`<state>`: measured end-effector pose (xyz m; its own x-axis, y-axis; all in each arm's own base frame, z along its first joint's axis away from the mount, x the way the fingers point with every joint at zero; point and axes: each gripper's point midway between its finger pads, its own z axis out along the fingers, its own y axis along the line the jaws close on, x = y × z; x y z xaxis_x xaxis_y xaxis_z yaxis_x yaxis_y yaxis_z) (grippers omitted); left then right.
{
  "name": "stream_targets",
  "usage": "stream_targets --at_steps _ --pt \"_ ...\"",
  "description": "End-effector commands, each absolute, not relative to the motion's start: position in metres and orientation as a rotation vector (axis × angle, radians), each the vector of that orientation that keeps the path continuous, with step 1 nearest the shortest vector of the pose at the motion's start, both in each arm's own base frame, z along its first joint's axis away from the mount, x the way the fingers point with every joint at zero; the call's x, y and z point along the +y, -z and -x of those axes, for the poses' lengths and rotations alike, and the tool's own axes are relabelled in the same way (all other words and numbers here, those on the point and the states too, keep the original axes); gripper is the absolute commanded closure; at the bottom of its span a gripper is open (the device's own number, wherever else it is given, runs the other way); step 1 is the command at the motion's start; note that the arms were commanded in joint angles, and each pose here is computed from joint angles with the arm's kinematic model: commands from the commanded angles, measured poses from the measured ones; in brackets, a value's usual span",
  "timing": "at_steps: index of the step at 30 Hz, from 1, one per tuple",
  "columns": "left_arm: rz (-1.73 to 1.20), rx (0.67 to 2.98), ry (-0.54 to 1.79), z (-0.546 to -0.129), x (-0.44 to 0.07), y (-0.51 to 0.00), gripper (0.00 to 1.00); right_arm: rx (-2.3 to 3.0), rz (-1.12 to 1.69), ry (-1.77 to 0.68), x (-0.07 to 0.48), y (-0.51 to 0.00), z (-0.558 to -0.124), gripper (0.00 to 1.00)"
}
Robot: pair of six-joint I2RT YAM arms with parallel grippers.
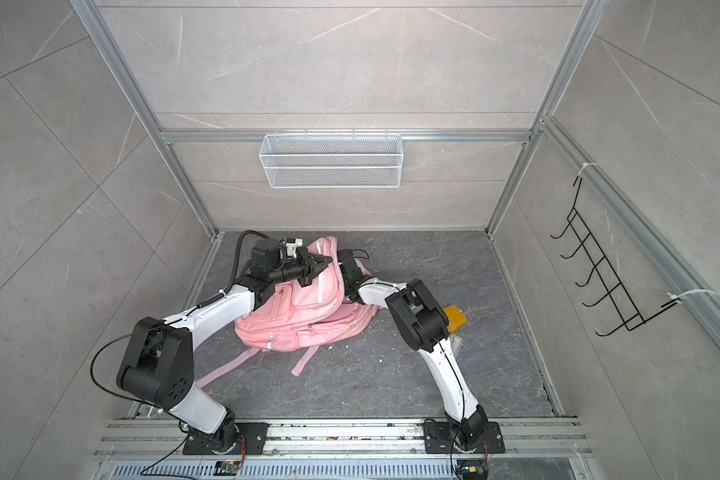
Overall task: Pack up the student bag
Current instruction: 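Lift the pencil case and push it into the opened backpack pocket, then open the right gripper and withdraw it from the backpack pocket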
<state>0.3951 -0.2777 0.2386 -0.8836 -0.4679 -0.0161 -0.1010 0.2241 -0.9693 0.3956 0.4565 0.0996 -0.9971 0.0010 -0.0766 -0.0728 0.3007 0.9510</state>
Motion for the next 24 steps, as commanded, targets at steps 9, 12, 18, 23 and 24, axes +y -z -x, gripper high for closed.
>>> stream_targets --at_steps 9,12,18,23,24 --pt "0.406 1.971 1.698 -0.399 -0.238 -0.289 1.0 2.361 0.267 -1.557 0.421 -0.185 -0.355 0.19" --pt "0.42 1.98 1.685 -0.402 -0.231 -0.281 1.0 2.344 0.204 -1.436 0.393 -0.191 -0.36 0.17" --pt "0.364 2.04 1.643 -0.404 -0.233 -0.27 1.0 2.364 0.092 -1.296 0.347 -0.203 -0.366 0.15" --pt "0.346 2.104 1.589 -0.407 -0.235 -0.252 1.0 2.357 -0.069 -1.113 0.289 -0.215 -0.365 0.15" --pt "0.338 2.116 1.579 -0.408 -0.237 -0.248 1.0 2.365 -0.128 -1.04 0.271 -0.213 -0.363 0.15"
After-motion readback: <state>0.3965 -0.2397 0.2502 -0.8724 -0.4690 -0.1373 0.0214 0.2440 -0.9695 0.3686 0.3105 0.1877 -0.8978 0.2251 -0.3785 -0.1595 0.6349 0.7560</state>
